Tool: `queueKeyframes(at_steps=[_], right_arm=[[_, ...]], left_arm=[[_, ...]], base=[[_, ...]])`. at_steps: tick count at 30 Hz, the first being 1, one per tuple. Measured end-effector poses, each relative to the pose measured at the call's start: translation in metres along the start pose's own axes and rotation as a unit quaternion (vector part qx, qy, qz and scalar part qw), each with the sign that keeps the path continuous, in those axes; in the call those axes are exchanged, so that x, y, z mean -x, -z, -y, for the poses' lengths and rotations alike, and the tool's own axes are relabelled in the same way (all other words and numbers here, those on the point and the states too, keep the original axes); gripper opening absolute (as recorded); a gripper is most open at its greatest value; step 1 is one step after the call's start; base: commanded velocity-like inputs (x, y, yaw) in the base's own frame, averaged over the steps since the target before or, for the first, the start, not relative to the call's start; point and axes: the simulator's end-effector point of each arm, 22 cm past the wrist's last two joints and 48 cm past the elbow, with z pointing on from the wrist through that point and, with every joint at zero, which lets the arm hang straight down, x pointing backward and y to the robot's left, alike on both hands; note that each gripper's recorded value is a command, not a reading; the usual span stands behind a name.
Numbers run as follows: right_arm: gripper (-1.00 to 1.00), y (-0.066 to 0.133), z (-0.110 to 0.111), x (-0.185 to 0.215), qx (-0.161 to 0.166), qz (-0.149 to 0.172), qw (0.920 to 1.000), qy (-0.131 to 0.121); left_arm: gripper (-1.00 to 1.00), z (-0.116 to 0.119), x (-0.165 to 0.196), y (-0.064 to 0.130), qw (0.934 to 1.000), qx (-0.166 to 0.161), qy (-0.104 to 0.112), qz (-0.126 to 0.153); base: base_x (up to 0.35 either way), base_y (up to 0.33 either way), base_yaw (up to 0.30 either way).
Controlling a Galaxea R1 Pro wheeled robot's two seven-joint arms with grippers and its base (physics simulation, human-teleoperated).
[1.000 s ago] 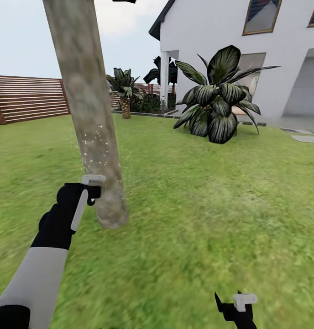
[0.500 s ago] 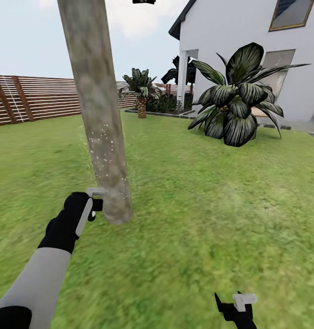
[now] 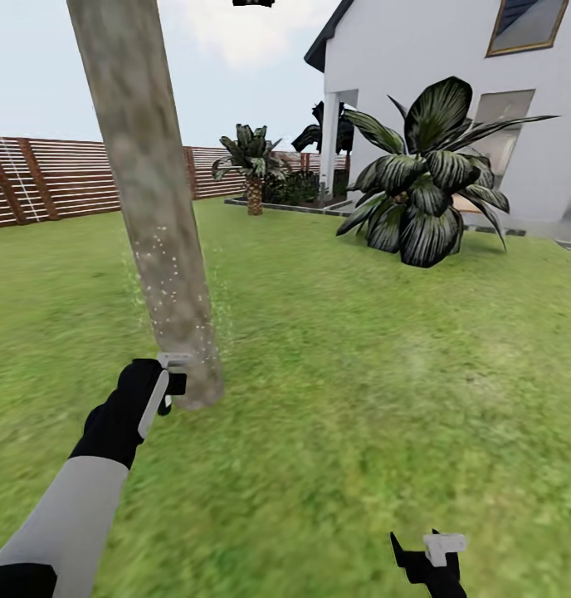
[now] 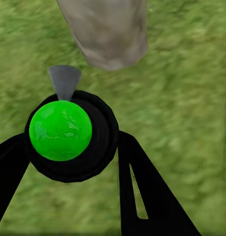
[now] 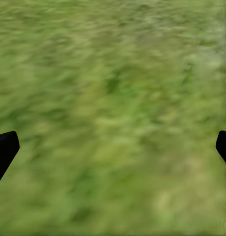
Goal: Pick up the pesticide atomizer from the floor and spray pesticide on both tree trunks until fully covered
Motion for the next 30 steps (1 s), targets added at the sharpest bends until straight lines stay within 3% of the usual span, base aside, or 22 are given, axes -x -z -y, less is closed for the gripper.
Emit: queueKeyframes(at_steps=[7,11,15,30], right_arm=[[1.0,0.0,0.0,0.0,0.0,0.0,1.0,0.0],[1.0,0.0,0.0,0.0,0.0,0.0,1.0,0.0],[1.0,0.0,0.0,0.0,0.0,0.0,1.0,0.0],[1.0,0.0,0.0,0.0,0.0,0.0,1.0,0.0]], left_arm=[[-1.0,-0.003,-0.001,-0.001,1.0,0.002,0.003,-0.001],[-1.0,-0.014,-0.005,-0.004,0.9997,0.004,0.024,-0.007],[-1.0,-0.014,-0.01,-0.007,0.9995,0.004,0.026,-0.015],[-1.0,-0.019,-0.028,-0.013,0.999,0.02,0.024,-0.031]], base=[[0.002,-0.271,0.234],[0.111,-0.262,0.277],[0.194,-0.227,0.246],[0.215,-0.205,0.05]])
